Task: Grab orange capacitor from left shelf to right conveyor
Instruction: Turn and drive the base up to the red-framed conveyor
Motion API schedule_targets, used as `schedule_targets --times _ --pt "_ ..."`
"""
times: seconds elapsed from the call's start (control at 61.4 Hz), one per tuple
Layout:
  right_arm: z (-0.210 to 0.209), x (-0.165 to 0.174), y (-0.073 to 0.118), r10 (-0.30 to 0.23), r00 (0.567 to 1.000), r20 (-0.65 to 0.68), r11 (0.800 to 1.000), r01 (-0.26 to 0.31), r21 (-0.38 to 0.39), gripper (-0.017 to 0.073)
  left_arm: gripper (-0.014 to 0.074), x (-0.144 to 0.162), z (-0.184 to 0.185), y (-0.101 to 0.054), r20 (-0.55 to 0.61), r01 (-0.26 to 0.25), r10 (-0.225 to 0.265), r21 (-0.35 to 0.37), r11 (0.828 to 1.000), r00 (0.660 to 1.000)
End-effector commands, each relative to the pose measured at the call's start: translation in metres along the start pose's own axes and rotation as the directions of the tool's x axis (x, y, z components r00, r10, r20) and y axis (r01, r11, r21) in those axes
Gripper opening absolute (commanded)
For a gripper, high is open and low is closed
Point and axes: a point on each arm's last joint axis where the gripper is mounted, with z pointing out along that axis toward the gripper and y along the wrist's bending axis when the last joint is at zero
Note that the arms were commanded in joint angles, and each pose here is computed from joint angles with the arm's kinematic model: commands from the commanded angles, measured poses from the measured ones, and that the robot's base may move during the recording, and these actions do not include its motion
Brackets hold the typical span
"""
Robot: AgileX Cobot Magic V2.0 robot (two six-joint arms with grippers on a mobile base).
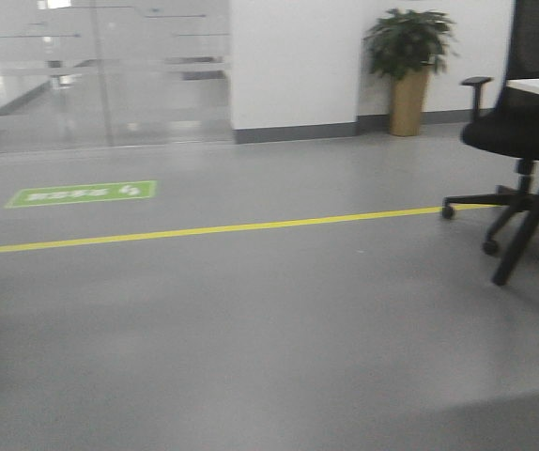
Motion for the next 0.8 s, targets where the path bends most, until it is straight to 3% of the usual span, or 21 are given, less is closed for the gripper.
schedule_targets --times 0.0,0.782 --pt "-0.0012 -0.0184 0.0003 -0.016 0.994 0.112 1.0 0.016 0.002 0.0075 -0.0127 -0.0106 -0.0016 -0.0002 0.104 0.003 -0.004 0.003 1.0 0.995" --pt "-0.0012 -0.0184 0.0003 -0.016 0.994 0.112 1.0 0.016 0.002 0.0075 -0.0127 -0.0106 -0.0016 -0.0002 0.104 0.003 -0.004 0.003 1.0 0.995"
